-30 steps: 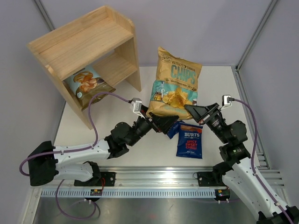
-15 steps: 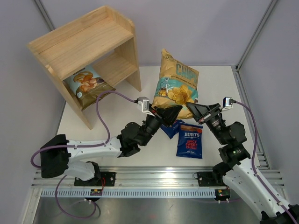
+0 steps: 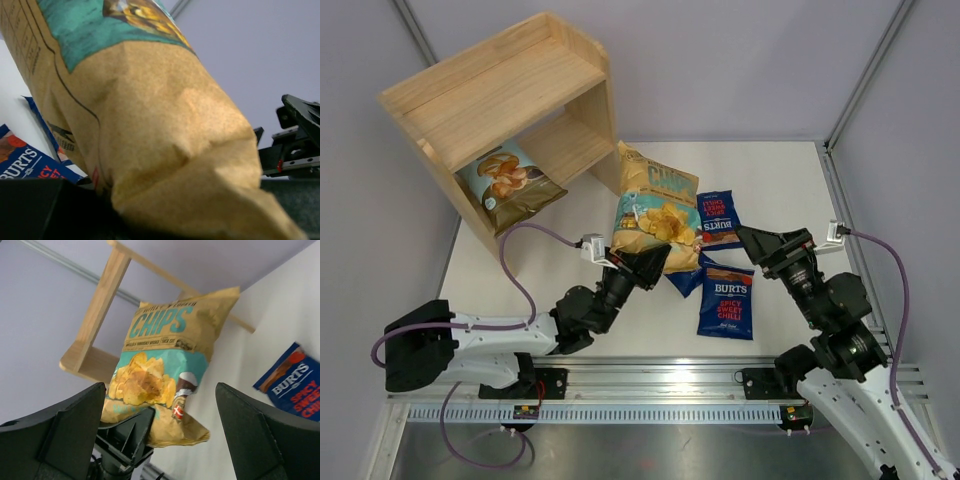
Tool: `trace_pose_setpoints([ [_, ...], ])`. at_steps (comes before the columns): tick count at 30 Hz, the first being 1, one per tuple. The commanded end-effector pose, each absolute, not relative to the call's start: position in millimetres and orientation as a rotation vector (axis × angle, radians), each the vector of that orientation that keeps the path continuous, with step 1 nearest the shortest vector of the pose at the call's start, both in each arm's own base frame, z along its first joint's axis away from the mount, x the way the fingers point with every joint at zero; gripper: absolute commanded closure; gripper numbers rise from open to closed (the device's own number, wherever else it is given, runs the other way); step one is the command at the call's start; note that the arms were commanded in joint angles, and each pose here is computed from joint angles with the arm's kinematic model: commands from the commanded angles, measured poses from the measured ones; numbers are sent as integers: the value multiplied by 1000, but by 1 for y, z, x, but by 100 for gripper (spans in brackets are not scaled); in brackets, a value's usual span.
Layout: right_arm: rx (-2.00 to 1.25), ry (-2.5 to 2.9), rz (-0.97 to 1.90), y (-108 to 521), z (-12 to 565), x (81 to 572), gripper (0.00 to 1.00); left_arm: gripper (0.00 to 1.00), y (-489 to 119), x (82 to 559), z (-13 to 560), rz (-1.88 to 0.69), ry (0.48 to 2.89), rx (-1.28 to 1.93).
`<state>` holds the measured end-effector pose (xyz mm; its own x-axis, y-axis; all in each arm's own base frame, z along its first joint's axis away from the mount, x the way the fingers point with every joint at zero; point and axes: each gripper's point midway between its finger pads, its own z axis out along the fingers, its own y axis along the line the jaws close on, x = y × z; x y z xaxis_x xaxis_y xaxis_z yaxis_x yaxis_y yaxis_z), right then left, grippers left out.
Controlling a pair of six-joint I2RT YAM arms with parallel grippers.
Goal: Place and organize the chips bags onto the shelf
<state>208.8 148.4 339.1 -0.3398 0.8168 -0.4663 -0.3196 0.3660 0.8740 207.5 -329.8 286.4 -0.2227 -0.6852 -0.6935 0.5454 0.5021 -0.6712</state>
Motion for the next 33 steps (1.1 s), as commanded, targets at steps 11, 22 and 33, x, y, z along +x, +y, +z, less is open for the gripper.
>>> trace_pose_setpoints([
  [11, 483, 1508, 888, 95, 330, 202, 1, 90, -242, 230, 348, -1037, 1155, -556],
  [22, 441, 1488, 905, 98, 346, 198, 1, 91, -201, 273, 374, -927, 1056, -671],
  [33, 369, 1465, 941, 104, 371, 190, 1, 91, -181, 344, 383, -794, 1025, -678],
])
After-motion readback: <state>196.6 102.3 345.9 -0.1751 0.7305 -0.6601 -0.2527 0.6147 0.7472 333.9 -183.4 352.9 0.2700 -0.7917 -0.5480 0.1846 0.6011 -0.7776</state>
